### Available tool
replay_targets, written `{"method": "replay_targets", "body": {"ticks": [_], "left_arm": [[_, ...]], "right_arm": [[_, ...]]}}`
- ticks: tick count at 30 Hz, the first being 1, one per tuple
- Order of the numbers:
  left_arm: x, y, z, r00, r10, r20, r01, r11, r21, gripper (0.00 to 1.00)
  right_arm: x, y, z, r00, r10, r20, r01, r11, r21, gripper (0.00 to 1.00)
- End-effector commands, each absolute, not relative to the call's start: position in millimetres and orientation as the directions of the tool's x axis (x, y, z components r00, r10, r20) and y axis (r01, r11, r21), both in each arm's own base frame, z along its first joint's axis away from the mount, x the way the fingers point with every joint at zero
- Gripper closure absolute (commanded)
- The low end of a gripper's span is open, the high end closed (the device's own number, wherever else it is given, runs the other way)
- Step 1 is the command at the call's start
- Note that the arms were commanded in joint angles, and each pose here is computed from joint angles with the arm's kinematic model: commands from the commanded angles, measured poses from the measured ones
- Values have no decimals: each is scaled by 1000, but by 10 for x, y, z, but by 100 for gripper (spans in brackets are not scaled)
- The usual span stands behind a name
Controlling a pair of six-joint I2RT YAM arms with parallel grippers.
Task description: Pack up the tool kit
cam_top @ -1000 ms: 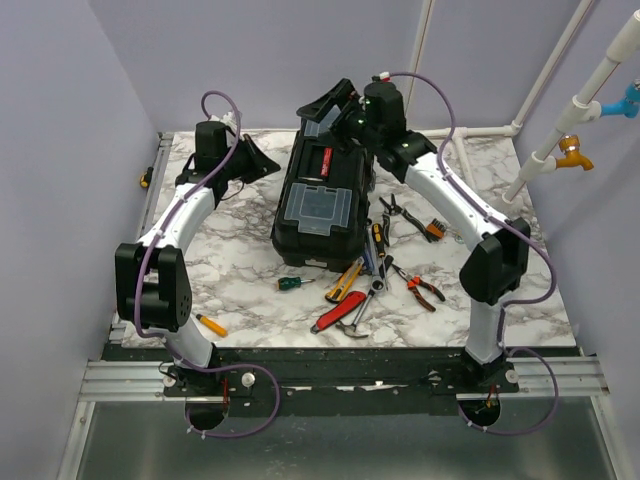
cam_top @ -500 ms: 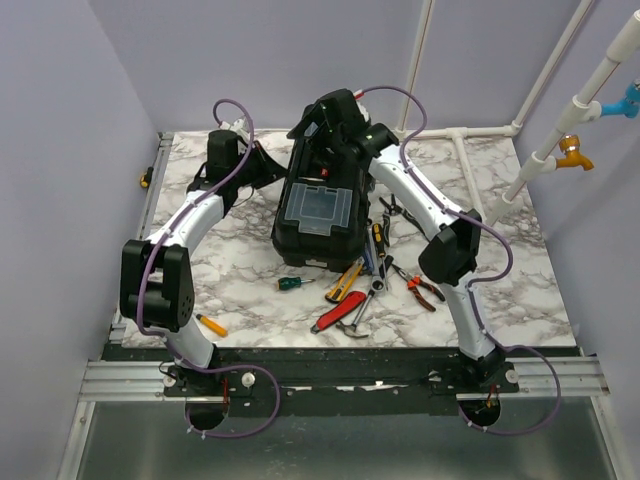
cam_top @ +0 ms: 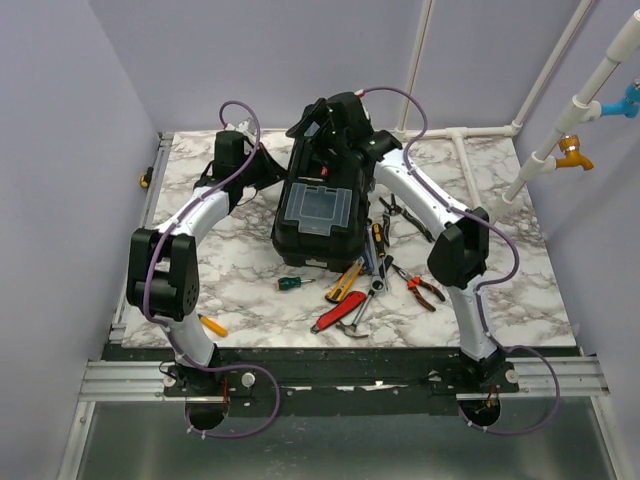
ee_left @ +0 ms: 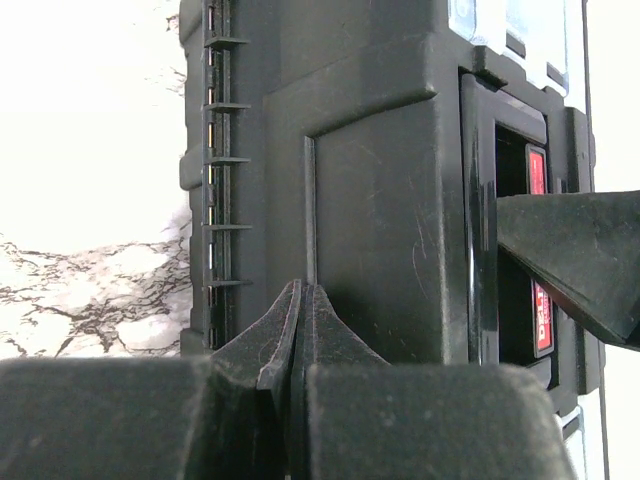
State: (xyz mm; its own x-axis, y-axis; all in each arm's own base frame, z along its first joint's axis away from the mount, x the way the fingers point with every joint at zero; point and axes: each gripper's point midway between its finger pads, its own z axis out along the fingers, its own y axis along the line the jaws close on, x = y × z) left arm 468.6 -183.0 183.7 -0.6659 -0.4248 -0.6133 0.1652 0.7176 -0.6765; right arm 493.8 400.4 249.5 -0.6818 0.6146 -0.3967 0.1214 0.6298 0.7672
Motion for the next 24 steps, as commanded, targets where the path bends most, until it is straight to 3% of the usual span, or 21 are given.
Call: {"method": "replay_targets", "body": {"ticks": [1, 6, 11, 17, 24], "left_arm": [[4518, -2225, 1881, -740, -338, -581, 255, 659, -708, 99], [4526, -2220, 1924, -738, -327, -591, 263, 666, -698, 99], [4538, -2219, 1966, -736, -321, -596, 269, 670, -692, 99], [4558, -2191, 2024, -726, -319, -609, 268, 685, -678, 99], [4557, -2220, 2021, -730, -327, -600, 267, 672, -691, 99]], "right_arm": [[4706, 4279, 2007, -785, 512, -350, 36, 601, 798, 0], [4601, 4226, 2326, -794, 521, -314, -79, 424, 902, 0], [4604, 4172, 2286, -808, 515, -285, -63, 406, 912, 0], [4832, 3751, 2063, -718, 571, -398, 175, 702, 691, 0], [4799, 3595, 1956, -670, 574, -470, 282, 783, 555, 0]]}}
